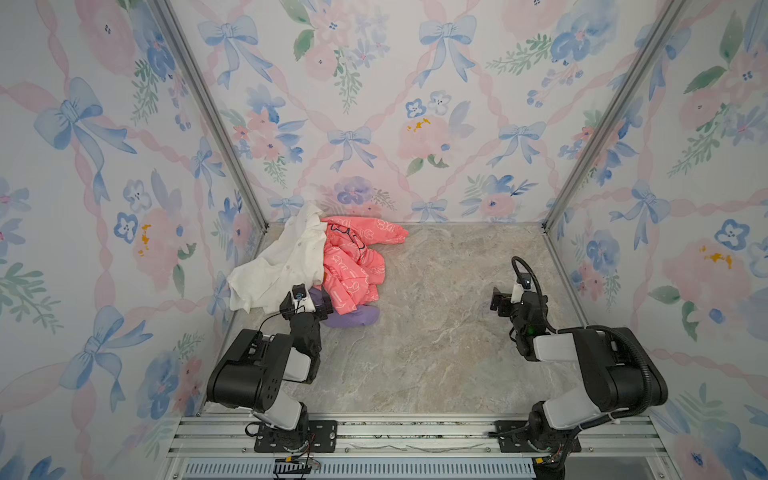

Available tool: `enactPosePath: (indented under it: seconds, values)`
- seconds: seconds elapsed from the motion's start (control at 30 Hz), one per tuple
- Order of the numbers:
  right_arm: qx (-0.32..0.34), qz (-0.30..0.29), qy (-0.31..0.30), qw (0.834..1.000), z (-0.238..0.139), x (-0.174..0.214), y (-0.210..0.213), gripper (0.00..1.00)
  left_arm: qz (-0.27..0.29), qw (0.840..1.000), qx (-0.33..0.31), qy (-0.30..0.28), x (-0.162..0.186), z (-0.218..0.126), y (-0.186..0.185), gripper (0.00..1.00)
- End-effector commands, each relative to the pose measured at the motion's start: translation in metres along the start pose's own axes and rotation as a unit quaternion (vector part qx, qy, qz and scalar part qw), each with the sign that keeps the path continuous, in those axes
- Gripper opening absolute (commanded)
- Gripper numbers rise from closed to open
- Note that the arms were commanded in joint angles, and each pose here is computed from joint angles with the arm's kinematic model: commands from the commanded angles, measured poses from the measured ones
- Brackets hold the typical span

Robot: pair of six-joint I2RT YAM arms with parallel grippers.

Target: Pick out a specific cloth from the pile

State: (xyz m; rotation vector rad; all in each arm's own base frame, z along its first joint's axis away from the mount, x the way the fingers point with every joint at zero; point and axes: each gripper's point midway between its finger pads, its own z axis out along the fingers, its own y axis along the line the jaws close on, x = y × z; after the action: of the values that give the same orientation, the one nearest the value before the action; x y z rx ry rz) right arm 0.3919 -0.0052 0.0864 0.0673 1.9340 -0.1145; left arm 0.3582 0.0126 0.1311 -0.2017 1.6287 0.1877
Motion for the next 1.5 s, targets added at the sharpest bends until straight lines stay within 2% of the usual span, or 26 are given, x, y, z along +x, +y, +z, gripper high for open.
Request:
enactPosePath:
  seconds: [0.0, 0.73, 0.8, 1.0, 1.13, 1.23, 1.33, 1.47]
  values:
    - [0.004, -0.001, -0.018, 1.000, 0.002, -0.013, 0.000, 0.97, 0.007, 1.000, 0.000, -0.001, -0.001, 0.001, 0.000, 0.98]
    - [0.002, -0.002, -0.012, 1.000, 0.003, -0.018, 0.000, 0.97, 0.007, 1.000, -0.001, 0.000, 0.000, 0.001, 0.001, 0.98]
    - [0.021, -0.015, 0.003, 1.000, 0.000, -0.025, 0.000, 0.97, 0.006, 1.000, -0.011, -0.007, -0.004, 0.000, 0.003, 0.98]
    - [0.003, -0.061, -0.001, 0.998, -0.021, -0.050, 0.023, 0.97, 0.022, 0.999, -0.041, -0.028, -0.032, -0.021, 0.002, 0.98]
    - [-0.044, -0.071, -0.017, 0.996, -0.053, -0.085, 0.051, 0.97, 0.007, 0.999, -0.046, -0.011, -0.045, -0.030, -0.002, 0.98]
    - [-0.118, -0.072, -0.034, 0.990, -0.089, -0.114, 0.088, 0.97, -0.031, 0.999, -0.012, 0.001, -0.055, -0.039, -0.013, 0.98]
    - [-0.210, -0.079, -0.036, 0.974, -0.128, -0.129, 0.132, 0.97, -0.076, 0.997, 0.027, 0.014, -0.064, -0.048, -0.023, 0.98]
    - [-0.301, -0.127, -0.023, 0.945, -0.173, -0.124, 0.196, 0.97, -0.109, 0.991, 0.075, 0.034, -0.069, -0.059, -0.036, 0.98]
